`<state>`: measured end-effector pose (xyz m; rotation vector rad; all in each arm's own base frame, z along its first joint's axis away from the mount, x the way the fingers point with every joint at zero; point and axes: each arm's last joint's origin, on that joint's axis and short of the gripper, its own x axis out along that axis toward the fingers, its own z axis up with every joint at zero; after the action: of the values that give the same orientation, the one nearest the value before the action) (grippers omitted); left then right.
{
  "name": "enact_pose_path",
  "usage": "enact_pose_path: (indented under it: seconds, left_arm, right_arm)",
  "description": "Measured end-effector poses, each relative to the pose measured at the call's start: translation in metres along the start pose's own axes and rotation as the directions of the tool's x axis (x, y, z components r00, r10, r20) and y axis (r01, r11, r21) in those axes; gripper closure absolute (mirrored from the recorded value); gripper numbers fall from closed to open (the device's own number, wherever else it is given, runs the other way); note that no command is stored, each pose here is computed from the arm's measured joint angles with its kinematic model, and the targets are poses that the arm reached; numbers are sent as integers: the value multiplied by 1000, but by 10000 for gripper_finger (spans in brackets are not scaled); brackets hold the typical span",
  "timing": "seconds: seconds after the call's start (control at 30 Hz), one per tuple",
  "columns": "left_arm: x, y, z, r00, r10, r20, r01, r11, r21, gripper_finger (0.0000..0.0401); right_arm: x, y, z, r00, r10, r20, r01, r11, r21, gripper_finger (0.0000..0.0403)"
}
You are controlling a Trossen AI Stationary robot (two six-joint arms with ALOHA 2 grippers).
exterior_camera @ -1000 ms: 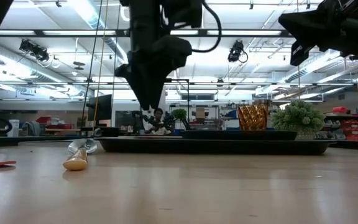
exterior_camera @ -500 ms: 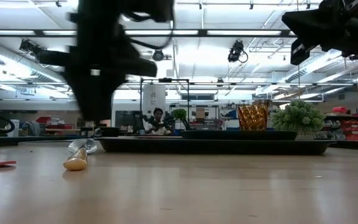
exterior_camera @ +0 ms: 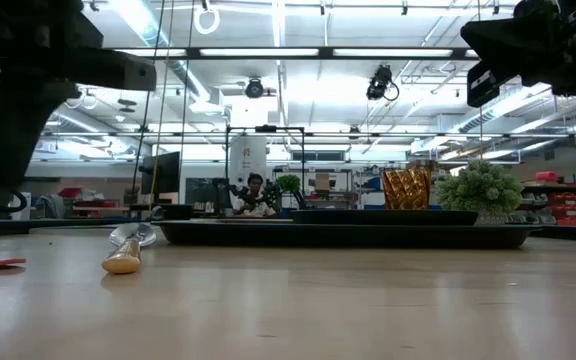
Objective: Pick and place plate/cup/fork/spoon on tray
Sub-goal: Put the orange fork on the black tray to the left of the black plate
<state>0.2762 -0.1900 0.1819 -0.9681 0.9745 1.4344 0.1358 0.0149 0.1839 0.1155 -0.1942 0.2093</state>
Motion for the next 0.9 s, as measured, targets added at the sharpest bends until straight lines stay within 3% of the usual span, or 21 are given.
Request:
enact_pose_path:
  seconds: [0.27,0.5,0.9]
  left_arm:
    - [14,-25,4,995,-96,1,96,995,10,397]
    - [27,-33,-4,993,-33,-109,42,996,79,390]
    - [21,-16,-27,976,32,-216,1,988,154,391]
  right_arm:
    - [0,0,1,1000,14,5,-14,1000,-19,380]
    - [0,1,2,999,44,13,-44,999,-20,380]
    - [-1,2,3,997,70,25,-70,998,5,380]
